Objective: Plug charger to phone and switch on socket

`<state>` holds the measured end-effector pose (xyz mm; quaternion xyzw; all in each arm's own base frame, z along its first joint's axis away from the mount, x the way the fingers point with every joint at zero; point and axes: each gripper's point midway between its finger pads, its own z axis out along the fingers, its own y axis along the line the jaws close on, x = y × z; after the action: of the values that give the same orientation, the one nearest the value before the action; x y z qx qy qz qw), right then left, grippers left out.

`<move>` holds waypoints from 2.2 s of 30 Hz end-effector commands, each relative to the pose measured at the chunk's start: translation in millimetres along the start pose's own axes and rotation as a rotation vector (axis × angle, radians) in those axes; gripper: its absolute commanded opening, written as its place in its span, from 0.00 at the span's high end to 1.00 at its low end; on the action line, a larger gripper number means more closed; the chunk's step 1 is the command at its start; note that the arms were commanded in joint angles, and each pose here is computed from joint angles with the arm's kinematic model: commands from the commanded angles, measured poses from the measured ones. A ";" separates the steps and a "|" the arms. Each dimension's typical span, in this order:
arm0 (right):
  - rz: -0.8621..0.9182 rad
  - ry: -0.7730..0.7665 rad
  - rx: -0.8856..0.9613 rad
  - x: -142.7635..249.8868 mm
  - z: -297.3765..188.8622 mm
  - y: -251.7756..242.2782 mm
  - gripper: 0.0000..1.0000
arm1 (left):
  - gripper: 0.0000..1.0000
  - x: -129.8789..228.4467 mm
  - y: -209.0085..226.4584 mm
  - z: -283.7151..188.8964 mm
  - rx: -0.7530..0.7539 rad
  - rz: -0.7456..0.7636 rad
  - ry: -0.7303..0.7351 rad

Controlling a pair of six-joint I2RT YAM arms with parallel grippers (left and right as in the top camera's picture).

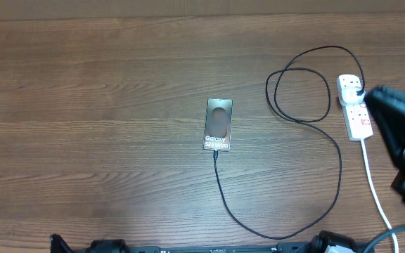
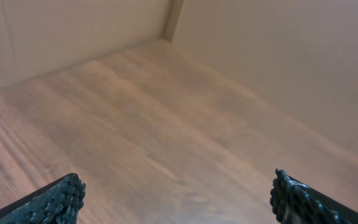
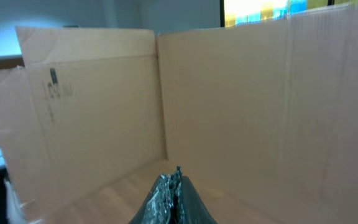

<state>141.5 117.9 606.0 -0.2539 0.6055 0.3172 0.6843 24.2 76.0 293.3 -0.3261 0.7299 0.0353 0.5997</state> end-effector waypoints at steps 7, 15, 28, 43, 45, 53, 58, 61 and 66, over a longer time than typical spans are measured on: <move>-0.208 -0.078 0.003 17.8 -29.1 48.9 0.96 | 0.00 -37.8 -43.7 16.1 0.167 -0.166 -0.153; -0.331 -0.125 -0.011 14.3 -46.8 86.0 0.96 | 0.00 -7.1 -95.9 92.0 0.294 0.014 -0.163; -0.493 -0.182 -0.078 -1.4 -52.6 111.8 0.95 | 0.00 82.8 -135.3 176.1 0.500 0.134 -0.203; -0.581 -0.186 -0.154 10.1 -70.2 154.9 0.96 | 0.00 129.1 -122.7 196.3 0.467 0.208 -0.107; -0.613 -0.199 -0.155 14.2 -77.5 168.1 0.96 | 0.01 135.0 -120.3 197.8 0.458 0.227 -0.086; -0.674 -0.228 -0.159 22.3 -92.6 195.2 0.96 | 0.00 135.8 -119.9 198.0 0.457 0.228 -0.082; -0.699 -0.240 -0.162 25.8 -99.1 206.8 0.96 | 0.00 135.8 -119.9 198.0 0.457 0.228 -0.082; -0.731 -0.249 -0.165 27.9 -103.4 213.9 0.96 | 0.01 134.8 -119.0 198.4 0.449 0.241 -0.090; -0.763 -0.266 -0.174 29.9 -110.2 223.8 0.95 | 0.01 138.5 -123.6 196.2 0.478 0.371 -0.106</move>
<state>-84.6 189.6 572.7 -0.4675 0.3596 0.1281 0.7973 246.0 10.4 157.2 -0.0855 0.7288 -0.0382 0.6782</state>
